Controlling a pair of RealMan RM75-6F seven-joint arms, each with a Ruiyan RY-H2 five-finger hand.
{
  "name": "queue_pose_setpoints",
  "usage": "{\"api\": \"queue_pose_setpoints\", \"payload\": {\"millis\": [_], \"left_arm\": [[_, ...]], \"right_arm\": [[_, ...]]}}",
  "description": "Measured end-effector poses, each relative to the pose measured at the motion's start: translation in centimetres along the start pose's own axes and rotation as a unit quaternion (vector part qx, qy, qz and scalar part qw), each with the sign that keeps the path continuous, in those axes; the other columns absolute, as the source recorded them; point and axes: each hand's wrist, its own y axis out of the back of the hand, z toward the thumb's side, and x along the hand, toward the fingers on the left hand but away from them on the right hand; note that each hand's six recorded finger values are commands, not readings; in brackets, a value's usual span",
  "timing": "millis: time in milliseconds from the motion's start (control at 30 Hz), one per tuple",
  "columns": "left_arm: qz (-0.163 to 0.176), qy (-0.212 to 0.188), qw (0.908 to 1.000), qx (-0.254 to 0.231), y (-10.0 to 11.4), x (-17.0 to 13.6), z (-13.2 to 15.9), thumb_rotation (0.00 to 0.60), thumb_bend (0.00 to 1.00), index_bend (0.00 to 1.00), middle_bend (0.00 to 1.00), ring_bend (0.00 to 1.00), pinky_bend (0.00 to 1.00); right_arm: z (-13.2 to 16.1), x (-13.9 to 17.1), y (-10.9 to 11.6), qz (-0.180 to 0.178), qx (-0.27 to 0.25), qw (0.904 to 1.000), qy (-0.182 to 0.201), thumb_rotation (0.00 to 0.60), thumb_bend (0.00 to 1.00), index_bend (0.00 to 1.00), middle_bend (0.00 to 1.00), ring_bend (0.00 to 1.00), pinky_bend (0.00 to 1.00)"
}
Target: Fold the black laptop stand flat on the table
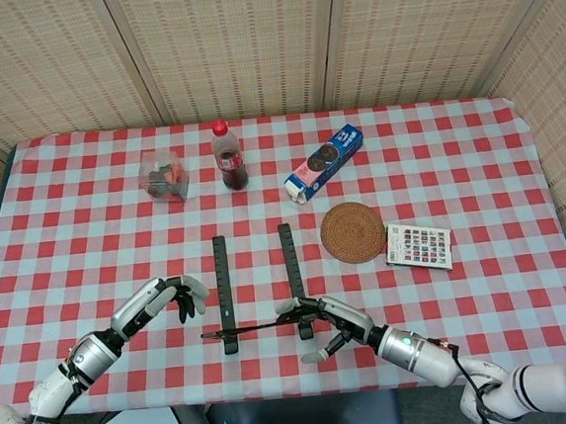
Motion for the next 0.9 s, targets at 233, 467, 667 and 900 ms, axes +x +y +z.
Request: {"api": "queue_pose_setpoints", "payload": {"millis": [233, 467, 667, 900], "left_arm": [[0.002, 0.002, 1.0, 0.005, 0.1, 0.1, -0.2, 0.041, 0.21, 0.38, 0.51, 0.53, 0.59], [0.006, -0.001, 0.9989, 0.046, 0.4, 0.1, -0.8, 0.079, 0.21, 0.36, 0.5, 0.46, 0.58], [-0.012, -0.005, 0.9947, 0.102, -0.2, 0.1, -1.6, 0.249, 0.21, 0.36, 0.46, 0.42, 0.53], [-0.025, -0.004, 0.9818, 0.188, -1.1, 0.3, -2.4, 0.361, 0.21, 0.32, 0.41, 0.35, 0.44]], "right_arm": [[0.3, 0.3, 0.2, -0.005, -0.012, 0.9999, 0.002, 0.6, 0.05, 0.22, 0.26, 0.11, 0.14], [3.0, 1.1, 1.7, -0.025, 0.017, 0.9987, 0.04, 0.6, 0.05, 0.22, 0.26, 0.11, 0.14], [6.0, 2.4, 2.9, -0.038, 0.058, 0.9956, 0.063, 0.6, 0.05, 0.22, 0.26, 0.11, 0.14], [8.8, 4.1, 4.1, -0.059, 0.105, 0.9901, 0.073, 0.6, 0.05, 0.22, 0.26, 0.11, 0.14]]}}
